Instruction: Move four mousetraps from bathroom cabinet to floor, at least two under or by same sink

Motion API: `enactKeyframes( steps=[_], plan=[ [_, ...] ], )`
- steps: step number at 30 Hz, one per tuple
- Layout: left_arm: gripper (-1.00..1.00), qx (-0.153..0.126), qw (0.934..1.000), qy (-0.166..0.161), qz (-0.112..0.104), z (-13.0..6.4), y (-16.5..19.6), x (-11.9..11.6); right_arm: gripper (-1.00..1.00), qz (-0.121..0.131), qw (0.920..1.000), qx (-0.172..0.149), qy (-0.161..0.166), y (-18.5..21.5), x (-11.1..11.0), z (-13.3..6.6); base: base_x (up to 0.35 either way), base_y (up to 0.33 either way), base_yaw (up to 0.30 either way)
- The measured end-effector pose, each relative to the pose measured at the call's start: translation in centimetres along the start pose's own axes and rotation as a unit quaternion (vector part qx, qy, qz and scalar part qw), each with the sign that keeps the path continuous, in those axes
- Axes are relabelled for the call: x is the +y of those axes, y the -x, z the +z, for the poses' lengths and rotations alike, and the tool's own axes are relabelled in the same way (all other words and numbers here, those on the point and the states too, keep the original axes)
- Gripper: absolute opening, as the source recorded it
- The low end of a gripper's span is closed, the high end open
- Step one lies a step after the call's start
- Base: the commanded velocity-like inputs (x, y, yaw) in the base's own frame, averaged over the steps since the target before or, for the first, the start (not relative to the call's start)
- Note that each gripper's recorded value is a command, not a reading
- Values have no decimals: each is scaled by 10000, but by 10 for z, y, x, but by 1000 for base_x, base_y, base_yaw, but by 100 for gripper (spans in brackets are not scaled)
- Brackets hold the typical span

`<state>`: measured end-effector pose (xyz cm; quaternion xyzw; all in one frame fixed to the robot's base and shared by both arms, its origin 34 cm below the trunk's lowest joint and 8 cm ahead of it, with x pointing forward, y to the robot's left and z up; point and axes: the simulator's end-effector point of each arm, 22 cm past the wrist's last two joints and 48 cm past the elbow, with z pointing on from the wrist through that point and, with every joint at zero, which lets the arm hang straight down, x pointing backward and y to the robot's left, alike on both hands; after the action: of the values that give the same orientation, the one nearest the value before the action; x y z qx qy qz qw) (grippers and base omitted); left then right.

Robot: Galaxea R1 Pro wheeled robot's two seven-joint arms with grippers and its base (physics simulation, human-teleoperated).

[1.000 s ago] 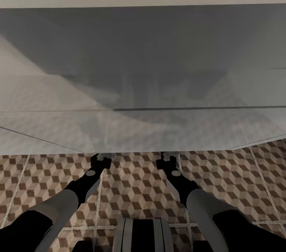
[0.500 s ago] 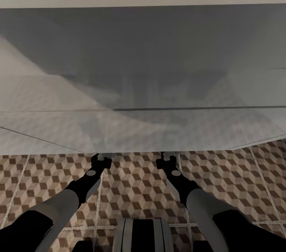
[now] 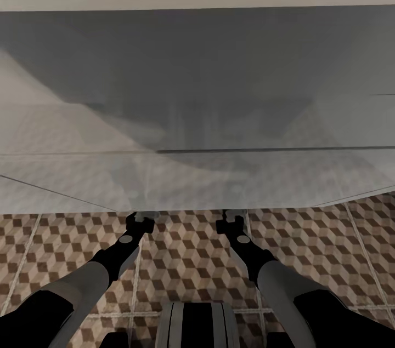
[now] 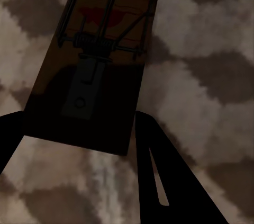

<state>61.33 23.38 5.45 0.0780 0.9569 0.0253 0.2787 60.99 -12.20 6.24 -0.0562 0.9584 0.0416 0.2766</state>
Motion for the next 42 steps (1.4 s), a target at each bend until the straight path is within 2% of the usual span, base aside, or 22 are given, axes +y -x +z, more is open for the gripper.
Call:
enactKeyframes(
  steps=[38, 42],
  plan=[
    [-100, 51, 10000, 5, 11, -1, -5, 0, -100, 9, 10000, 7, 66, -3, 3, -1, 0, 0, 0],
    [-100, 55, 10000, -32, -2, -1, -5, -6, -100, 14, 10000, 7, 64, -3, 3, -1, 0, 0, 0]
  ],
)
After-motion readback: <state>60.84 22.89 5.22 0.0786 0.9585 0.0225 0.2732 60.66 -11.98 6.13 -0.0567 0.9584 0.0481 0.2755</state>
